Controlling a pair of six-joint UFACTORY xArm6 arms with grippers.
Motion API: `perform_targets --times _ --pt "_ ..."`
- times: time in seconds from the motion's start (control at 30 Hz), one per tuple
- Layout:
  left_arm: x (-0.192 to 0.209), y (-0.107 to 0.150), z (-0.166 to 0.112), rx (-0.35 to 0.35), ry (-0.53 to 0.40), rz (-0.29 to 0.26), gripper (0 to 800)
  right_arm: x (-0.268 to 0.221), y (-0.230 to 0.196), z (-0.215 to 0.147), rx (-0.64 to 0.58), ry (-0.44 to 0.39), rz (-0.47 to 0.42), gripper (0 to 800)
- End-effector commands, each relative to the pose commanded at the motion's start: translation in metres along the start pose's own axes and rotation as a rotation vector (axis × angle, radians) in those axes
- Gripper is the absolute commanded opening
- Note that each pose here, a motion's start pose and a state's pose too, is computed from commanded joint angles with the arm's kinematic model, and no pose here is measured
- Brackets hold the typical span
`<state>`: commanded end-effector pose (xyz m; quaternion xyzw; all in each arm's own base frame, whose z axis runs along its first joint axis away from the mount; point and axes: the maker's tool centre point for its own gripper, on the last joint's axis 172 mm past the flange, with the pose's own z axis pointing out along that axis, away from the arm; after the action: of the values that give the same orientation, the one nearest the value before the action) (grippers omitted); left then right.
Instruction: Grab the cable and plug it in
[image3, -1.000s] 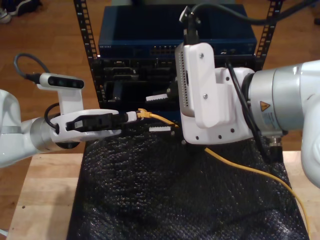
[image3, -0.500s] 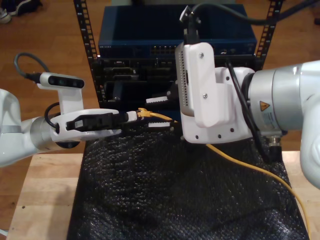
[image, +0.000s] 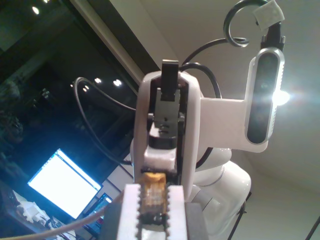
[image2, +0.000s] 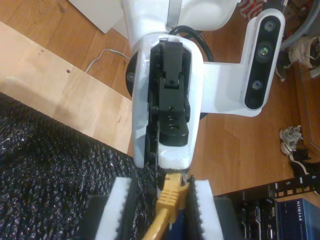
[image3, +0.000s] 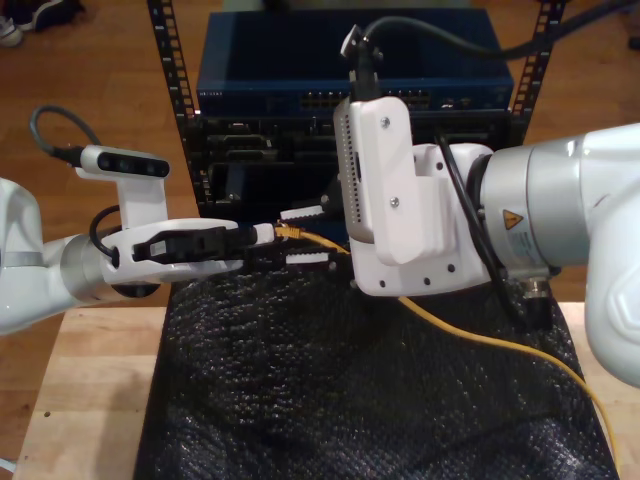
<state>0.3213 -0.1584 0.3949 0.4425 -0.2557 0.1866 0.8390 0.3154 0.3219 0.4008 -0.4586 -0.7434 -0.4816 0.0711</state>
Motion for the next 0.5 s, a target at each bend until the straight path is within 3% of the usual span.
perform_targets --times 0.27,0.5 --pt "-0.0006 -0.0001 0.0005 -0.001 -0.002 -0.002 31 -0.0006 0.0005 0.0003 -0.002 -0.001 0.002 225" --pt "-0.0013 -0.0002 0.0005 -0.001 -0.002 -0.004 31 -0.0030 0.0081 -0.0026 -0.030 -0.011 0.001 129"
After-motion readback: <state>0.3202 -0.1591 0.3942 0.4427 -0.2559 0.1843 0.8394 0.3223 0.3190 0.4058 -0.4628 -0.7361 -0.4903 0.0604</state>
